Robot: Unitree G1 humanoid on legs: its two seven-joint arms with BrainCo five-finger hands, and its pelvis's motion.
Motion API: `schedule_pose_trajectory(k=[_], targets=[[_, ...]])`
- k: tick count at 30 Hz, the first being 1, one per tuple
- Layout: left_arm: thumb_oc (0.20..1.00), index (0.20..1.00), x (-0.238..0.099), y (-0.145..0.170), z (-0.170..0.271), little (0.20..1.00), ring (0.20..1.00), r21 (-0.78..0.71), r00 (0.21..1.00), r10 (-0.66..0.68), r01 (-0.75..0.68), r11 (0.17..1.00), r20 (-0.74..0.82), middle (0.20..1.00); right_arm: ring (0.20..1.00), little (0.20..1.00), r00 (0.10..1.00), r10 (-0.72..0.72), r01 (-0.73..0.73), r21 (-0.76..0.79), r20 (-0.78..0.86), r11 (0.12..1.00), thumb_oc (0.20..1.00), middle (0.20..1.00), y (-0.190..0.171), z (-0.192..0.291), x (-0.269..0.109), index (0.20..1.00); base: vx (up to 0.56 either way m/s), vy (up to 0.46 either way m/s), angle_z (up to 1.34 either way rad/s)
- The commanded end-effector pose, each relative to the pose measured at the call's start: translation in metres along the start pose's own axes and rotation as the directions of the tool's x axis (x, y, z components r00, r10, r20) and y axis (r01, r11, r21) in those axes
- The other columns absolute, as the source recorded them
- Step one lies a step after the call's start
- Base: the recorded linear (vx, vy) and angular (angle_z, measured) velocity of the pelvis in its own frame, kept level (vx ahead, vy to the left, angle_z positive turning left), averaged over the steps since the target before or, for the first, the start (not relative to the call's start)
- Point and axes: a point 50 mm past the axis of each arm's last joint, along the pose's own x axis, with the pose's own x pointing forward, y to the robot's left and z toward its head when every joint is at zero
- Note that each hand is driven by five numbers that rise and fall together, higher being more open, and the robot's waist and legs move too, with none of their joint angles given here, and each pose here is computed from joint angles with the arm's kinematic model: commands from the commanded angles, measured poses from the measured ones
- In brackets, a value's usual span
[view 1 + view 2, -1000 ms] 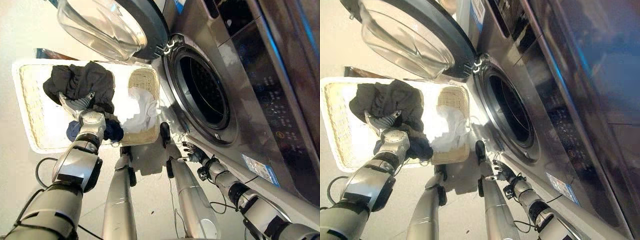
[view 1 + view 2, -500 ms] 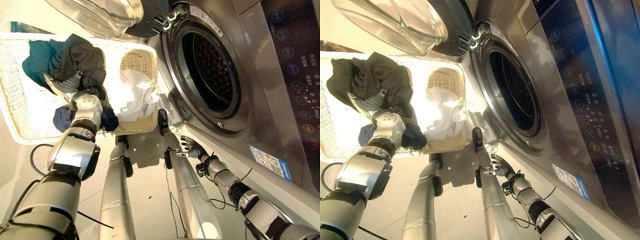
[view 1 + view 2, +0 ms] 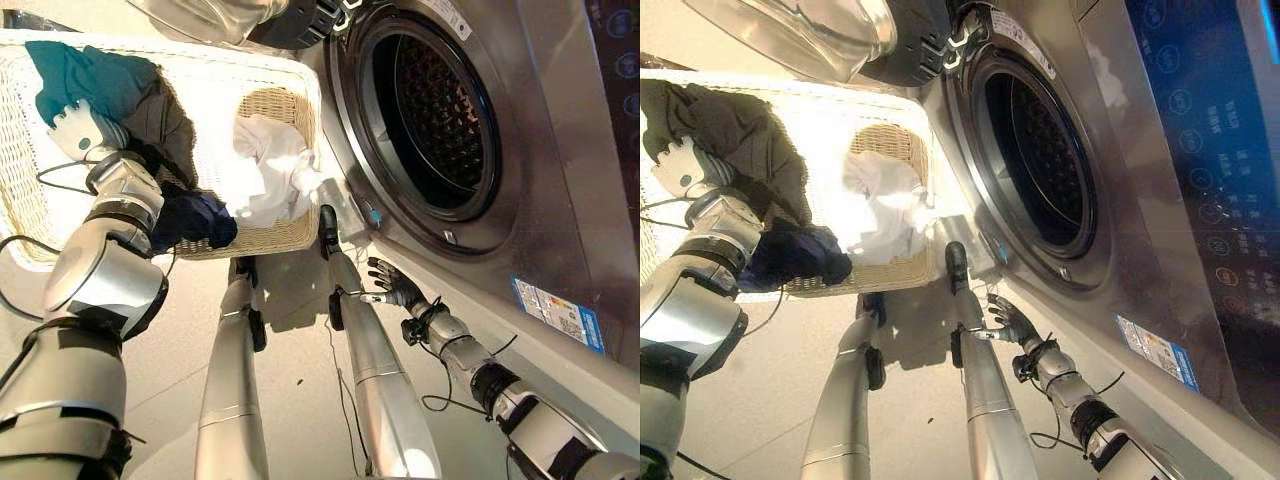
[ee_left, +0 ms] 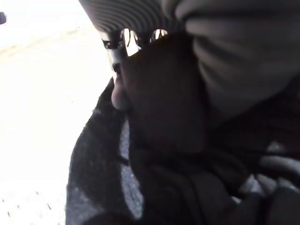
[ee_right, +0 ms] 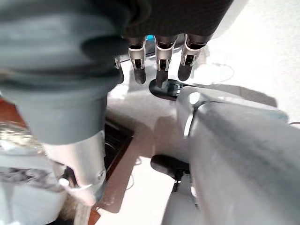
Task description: Put the clothes into the washing machine.
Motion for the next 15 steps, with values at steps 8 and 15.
schedule_pose_trajectory(k=[8, 15], targets=[[0.200, 0.200, -0.031, -0.027, 0.039, 0.200, 0.200, -0.318, 0.988, -0.091, 0.127, 0.940, 0.126, 0.200, 1.000, 1.000, 0.927, -0.083, 0.070, 0.049, 0.367, 0.996, 1.000, 1.000, 0.010, 0.077, 0.002, 1.000, -0.07, -0.088, 0.02], [0.200, 0.200, -0.064, -0.054, 0.007, 0.200, 0.200, -0.561, 0.997, -0.059, 0.073, 0.825, 0.043, 0.200, 1.000, 1.000, 0.803, -0.317, 0.309, 0.103, 0.504, 0.946, 1.000, 1.000, -0.009, 0.118, -0.004, 1.000, -0.08, -0.010, 0.14]])
